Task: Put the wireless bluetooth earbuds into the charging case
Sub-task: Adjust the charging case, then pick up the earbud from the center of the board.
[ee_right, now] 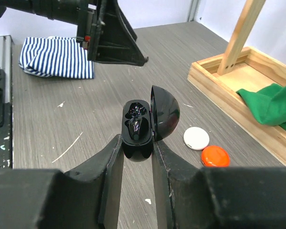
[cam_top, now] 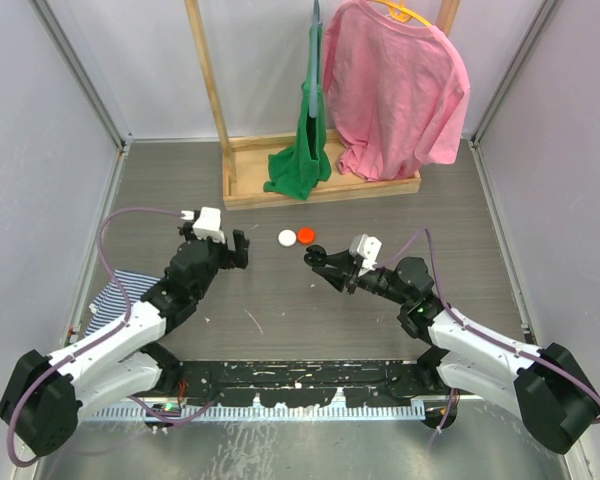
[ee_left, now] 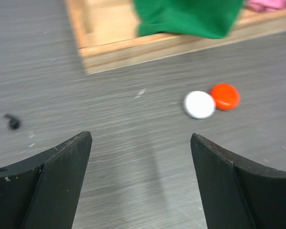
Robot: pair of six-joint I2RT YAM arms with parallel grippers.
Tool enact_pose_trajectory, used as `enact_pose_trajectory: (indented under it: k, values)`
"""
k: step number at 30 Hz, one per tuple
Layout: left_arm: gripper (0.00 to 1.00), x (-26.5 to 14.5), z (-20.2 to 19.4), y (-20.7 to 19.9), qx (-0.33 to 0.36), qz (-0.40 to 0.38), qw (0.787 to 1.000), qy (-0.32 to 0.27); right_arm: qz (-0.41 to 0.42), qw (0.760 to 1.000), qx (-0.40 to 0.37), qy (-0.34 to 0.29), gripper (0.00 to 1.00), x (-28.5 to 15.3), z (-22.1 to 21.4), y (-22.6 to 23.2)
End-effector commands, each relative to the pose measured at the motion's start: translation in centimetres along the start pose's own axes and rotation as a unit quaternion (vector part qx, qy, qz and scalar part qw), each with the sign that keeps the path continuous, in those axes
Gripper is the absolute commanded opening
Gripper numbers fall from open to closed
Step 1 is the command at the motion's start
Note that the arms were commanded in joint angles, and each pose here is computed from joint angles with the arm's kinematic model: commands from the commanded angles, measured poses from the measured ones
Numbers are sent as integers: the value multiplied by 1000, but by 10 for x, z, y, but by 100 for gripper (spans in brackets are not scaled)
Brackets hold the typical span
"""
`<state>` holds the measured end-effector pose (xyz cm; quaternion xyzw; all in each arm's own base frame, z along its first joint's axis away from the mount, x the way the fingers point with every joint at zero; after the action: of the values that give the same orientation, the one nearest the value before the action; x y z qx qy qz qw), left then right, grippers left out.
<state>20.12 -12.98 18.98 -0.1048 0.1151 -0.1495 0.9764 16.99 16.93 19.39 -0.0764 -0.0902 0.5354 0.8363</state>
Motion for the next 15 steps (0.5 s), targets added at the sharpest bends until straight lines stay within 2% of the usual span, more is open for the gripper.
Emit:
enact_pose_trajectory:
  k: [1,5,15]
  values:
    - [87,10,15,30,-33,143,989,7,-42,998,-32,-36,22,1,13,-10]
    - [87,23,22,55,-67,215,974,21,-62,997,-34,-29,23,0,9,-12]
    - [84,59,38,104,-155,318,932,76,-71,996,-36,-33,23,-2,11,-13]
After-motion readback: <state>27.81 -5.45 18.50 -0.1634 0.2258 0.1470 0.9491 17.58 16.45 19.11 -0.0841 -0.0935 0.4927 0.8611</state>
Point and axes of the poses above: each gripper's point midway between its finger pads, its own x axis out along the fingers, its own y axis along the line the jaws close on, z = x × y, the point moved 10 cm from there along -x, back along the fingers, and after that the axes turned 8 degrees about -x, right-handed, at the moved point
